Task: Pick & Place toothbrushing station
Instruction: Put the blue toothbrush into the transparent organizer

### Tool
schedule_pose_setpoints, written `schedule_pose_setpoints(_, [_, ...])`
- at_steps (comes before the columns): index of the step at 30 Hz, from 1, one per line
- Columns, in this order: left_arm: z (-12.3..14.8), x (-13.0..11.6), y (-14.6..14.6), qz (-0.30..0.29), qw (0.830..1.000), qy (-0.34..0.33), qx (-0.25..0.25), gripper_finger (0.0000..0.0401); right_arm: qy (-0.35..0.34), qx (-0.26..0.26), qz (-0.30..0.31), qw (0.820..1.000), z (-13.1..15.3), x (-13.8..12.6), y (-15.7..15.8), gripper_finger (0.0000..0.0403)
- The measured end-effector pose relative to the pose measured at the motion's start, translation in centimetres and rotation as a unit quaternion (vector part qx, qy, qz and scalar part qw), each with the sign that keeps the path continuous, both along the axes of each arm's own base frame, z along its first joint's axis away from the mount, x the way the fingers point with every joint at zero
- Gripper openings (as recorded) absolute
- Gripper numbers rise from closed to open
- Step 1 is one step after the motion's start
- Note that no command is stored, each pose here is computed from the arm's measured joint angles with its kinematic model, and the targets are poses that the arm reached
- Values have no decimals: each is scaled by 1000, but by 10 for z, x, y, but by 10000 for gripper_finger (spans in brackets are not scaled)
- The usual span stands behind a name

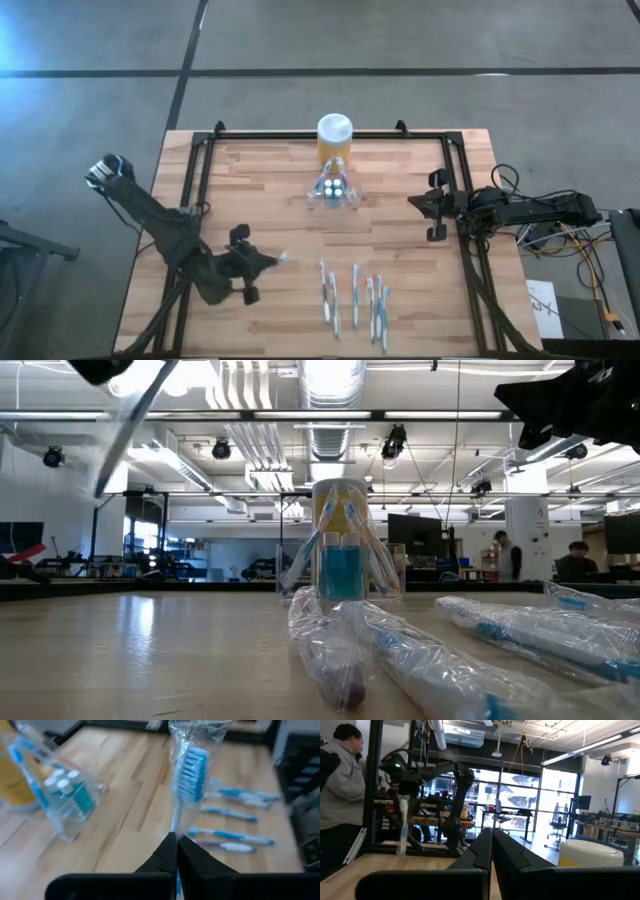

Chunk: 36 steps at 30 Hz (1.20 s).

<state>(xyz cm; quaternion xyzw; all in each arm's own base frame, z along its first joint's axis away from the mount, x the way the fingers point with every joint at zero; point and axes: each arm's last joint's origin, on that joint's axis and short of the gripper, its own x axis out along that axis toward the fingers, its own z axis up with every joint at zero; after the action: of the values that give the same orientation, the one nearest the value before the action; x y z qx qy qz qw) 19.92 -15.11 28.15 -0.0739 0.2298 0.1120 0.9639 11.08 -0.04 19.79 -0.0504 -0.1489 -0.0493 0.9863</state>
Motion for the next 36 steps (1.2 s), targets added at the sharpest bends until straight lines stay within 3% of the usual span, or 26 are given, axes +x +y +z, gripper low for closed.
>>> schedule_pose_setpoints(9, [-50, -30, 26, -75, 989, -127, 23, 3, 0, 0, 0, 1000, 0, 0, 0, 8])
schedule_pose_setpoints(17, [-92, -59, 52, -79, 979, -188, -11, 2, 0, -5, -1, 1000, 0, 0, 0, 8])
schedule_pose_setpoints(22, [-103, -71, 63, -81, 972, -219, -2, 2, 1, -10, -3, 1000, 0, 0, 0, 8])
schedule_pose_setpoints(31, [-72, -64, 89, -18, 955, -280, 95, 2, 14, -40, -12, 999, -2, 1, 0, 8])
schedule_pose_setpoints(36, [-36, -49, 115, -64, 936, -310, 152, 2, 37, -48, -14, 998, -6, 5, 0, 8])
